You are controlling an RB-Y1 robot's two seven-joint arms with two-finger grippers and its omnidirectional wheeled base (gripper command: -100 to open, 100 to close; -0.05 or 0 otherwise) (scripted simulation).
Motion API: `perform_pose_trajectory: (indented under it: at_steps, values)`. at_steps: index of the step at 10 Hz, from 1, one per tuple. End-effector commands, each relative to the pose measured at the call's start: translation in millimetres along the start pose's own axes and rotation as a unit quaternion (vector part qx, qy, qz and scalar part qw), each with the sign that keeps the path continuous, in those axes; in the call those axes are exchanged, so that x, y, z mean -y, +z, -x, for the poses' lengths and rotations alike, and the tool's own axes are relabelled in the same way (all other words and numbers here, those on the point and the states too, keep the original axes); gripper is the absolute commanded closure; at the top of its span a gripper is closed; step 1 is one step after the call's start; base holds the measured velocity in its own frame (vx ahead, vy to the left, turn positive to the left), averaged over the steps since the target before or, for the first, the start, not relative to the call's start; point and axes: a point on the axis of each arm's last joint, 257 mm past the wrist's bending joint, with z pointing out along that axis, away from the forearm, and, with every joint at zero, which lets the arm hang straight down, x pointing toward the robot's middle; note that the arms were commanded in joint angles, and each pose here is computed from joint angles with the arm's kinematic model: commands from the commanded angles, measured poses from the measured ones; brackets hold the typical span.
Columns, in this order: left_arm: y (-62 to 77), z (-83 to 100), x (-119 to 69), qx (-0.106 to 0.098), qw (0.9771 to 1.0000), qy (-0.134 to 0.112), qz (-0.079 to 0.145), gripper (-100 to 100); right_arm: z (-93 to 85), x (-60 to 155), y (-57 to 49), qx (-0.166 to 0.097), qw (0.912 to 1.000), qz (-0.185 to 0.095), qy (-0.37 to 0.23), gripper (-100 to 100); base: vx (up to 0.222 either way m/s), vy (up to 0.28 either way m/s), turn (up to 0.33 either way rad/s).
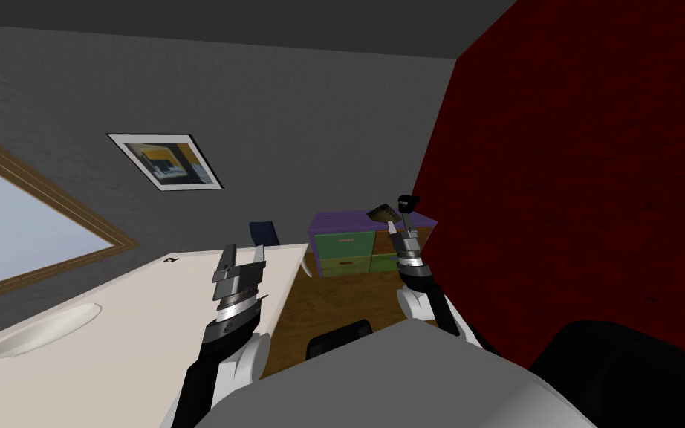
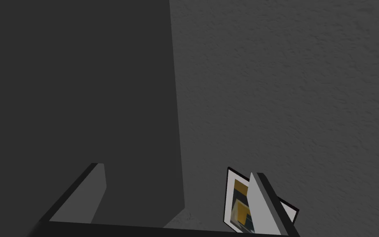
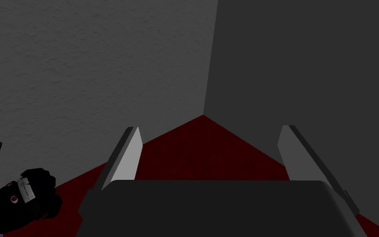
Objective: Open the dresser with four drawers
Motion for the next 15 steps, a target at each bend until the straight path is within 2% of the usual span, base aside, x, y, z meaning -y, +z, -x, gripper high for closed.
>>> perform_pose_trajectory:
  at_steps: [1, 9, 10, 15]
  values:
    - [0.0, 0.0, 0.0, 0.000, 1.0000, 0.000, 0.000, 0, 0.0, 0.0, 0.0, 0.000, 1.0000, 0.000, 0.000, 0, 0.000, 0.000, 0.000]
    - [0.1, 0.0, 0.2, 0.000, 1.0000, 0.000, 0.000, 0, 0.0, -0.2, 0.1, 0.000, 1.0000, 0.000, 0.000, 0, 0.000, 0.000, 0.000]
    - [0.1, 0.0, 0.2, 0.000, 1.0000, 0.000, 0.000, 0, -5.3, 4.0, -0.8, -0.018, 0.9996, -0.001, 0.020, -100, 0.022, 0.001, 0.033]
    - [-0.1, 0.0, -0.1, 0.000, 1.0000, 0.000, 0.000, 0, -11.7, 19.5, -4.5, -0.036, 0.9938, -0.012, 0.104, -100, 0.035, -0.002, 0.040]
